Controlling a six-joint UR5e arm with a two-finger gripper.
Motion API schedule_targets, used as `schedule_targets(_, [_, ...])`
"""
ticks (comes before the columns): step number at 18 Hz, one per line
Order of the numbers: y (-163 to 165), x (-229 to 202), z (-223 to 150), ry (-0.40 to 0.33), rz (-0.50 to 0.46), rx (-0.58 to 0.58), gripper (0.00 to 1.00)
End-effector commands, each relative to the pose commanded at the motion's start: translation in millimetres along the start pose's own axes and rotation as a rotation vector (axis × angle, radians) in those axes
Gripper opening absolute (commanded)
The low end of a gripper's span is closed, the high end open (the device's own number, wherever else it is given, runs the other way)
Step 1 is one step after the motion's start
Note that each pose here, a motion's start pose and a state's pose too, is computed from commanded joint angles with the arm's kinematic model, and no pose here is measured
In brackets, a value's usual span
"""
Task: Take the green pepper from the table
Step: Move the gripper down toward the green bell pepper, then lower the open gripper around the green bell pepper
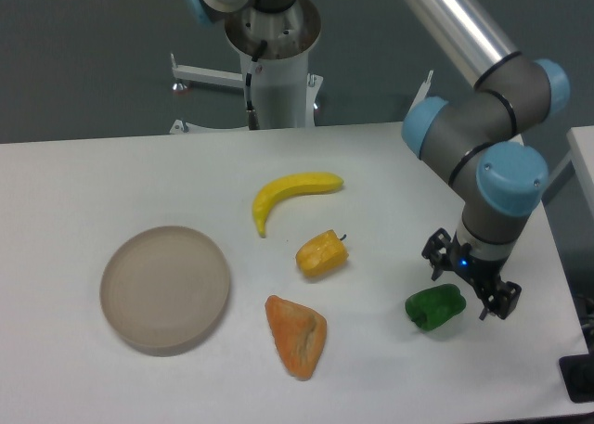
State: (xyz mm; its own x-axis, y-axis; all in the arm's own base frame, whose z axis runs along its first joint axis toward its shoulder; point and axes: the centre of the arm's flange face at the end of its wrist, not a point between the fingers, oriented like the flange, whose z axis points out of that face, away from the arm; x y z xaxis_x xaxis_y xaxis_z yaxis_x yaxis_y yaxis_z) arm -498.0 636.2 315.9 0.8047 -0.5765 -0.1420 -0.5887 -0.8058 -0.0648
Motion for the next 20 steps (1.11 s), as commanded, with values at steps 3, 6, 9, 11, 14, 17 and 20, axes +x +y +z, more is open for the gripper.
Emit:
schedule_targets(3, [3.5,4.0,8.8,0.026,-0.001,-0.005,1.0])
schedule_targets(6, [3.8,4.6,9.4,0.031,-0.003,-0.007,1.0])
schedule_targets(9, [3.6,9.0,14.4,0.072,-0.002,-0.014,1.0])
schedule_targets(11, [0.8,10.0,20.7,0.081,0.001,-0.02,1.0])
schedule_targets(14, [-3.0,11.6,35.0,0.1,-0.001,-0.023,1.0])
schedule_targets(17, [-3.5,12.3,45.5,0.113,-0.006,-0.026,1.0])
schedule_targets(20, [-8.0,18.5,59.3,0.138,0.0,-0.03,1.0])
